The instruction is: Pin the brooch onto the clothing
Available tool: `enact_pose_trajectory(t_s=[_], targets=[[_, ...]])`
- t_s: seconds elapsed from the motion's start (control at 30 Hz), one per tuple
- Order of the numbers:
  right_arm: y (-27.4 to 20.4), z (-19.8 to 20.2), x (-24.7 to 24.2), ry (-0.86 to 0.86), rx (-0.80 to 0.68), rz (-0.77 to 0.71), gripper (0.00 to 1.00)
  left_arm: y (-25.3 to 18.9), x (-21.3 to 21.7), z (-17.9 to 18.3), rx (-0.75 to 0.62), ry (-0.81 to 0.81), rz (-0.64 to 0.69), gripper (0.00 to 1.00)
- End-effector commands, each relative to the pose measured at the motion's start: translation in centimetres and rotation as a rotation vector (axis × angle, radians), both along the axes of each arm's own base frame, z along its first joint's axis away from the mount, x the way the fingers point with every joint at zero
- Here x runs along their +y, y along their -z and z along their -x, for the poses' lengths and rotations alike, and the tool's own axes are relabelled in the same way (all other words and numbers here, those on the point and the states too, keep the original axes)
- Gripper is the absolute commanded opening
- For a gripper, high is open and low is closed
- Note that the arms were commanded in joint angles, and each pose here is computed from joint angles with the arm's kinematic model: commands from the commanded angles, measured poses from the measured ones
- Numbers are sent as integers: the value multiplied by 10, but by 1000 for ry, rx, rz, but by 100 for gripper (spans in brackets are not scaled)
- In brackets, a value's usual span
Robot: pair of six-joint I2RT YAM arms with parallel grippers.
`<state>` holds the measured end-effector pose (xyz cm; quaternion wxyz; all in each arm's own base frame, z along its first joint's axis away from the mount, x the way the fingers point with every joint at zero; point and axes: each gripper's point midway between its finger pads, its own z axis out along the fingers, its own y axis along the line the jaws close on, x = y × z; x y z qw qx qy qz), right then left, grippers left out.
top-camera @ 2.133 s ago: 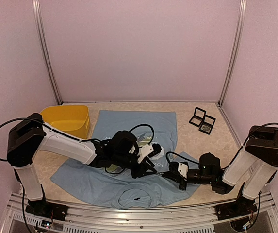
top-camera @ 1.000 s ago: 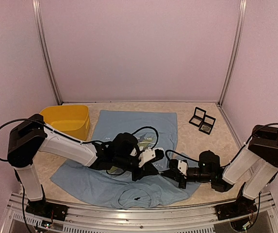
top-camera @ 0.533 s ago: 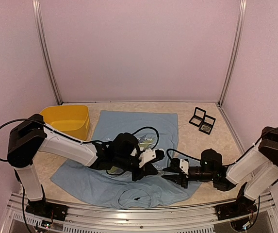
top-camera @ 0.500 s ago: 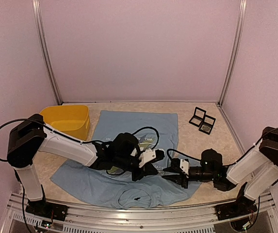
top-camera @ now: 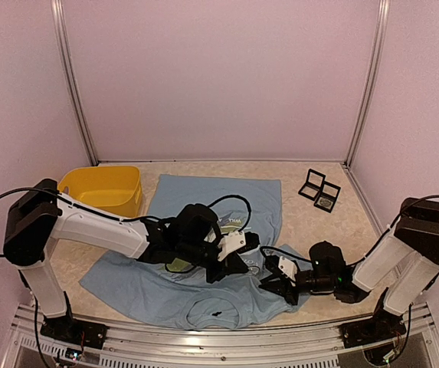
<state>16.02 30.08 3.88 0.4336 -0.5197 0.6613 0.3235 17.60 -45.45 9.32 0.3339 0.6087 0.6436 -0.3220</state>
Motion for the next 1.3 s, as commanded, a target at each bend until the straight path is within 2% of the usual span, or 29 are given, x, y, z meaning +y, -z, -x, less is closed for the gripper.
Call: enact_pose_trajectory(t_s=[0.0, 0.1, 0.53, 0.87, 0.9, 1.0, 1.13, 1.27], targets=[[13, -12, -1, 67, 47, 51, 10, -32, -5, 0, -32, 18, 60, 0], [16, -16, -4, 91, 53, 64, 0, -30, -4, 2, -22, 26, 53, 0], [44, -40, -25, 228, 122, 179, 0, -43, 5, 8, 2, 44, 59, 0], [28, -35, -12, 142, 102, 145, 0, -41, 5, 5, 0, 25, 64, 0], [22, -34, -10, 130, 90, 126, 4, -39, 5, 4, -4, 20, 58, 0], [-12, -30, -3, 82, 26, 15, 29, -38, 5, 2, -10, 9, 54, 0], [-66, -21, 10, 0, -60, -164, 57, -36, 5, 1, -14, 8, 50, 0], [-70, -14, 18, -76, -69, -188, 63, -35, 4, 1, -15, 7, 47, 0]])
